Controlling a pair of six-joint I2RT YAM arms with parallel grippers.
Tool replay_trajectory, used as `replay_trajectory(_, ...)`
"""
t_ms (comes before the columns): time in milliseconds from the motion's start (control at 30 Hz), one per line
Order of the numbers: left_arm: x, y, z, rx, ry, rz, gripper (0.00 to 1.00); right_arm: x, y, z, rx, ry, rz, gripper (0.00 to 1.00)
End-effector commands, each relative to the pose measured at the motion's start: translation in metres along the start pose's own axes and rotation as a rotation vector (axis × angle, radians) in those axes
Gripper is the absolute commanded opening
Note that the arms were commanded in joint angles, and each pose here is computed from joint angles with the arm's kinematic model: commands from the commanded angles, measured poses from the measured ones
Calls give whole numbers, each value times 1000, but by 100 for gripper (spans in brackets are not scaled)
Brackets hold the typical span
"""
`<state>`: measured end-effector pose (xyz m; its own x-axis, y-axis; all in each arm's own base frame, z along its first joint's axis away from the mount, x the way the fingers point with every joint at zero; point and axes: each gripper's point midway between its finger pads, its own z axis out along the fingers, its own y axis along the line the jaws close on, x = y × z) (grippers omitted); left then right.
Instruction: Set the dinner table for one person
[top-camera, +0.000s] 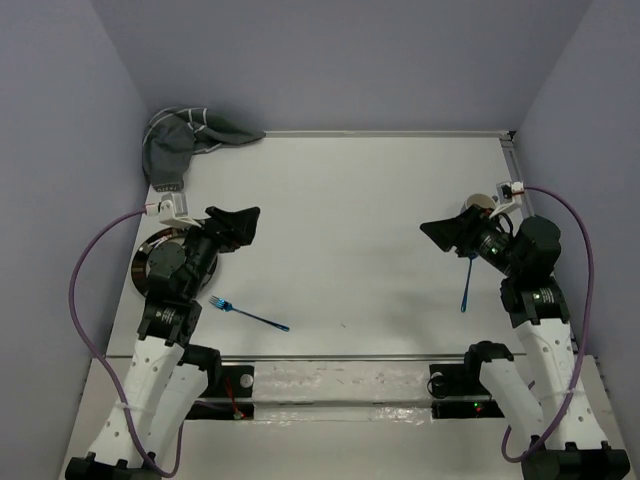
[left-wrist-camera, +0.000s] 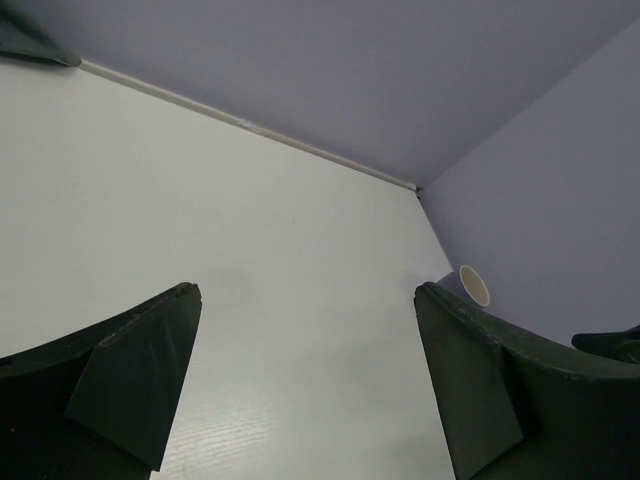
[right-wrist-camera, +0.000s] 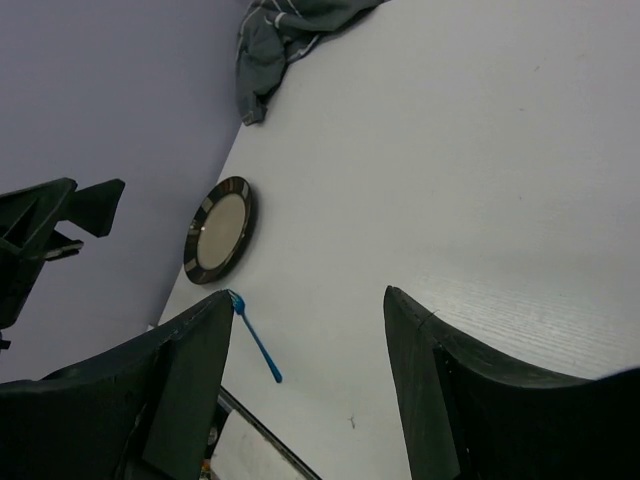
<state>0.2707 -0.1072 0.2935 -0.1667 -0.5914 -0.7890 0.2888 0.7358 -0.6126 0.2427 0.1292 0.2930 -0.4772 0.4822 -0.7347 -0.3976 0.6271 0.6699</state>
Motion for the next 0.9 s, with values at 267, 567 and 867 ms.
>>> replay_trajectory(267, -24, 50, 59, -271, -116, -120, 99, -7, -11, 21, -13, -18, -15, 66)
replay_trajectory(567, -48, 169, 106, -716, -297, -163, 55, 32, 5, 56, -10, 102, -77, 66)
replay_trajectory(867, -52, 283, 117, -1000, -290, -202, 69, 69, 8, 79, 0, 190, -158, 66)
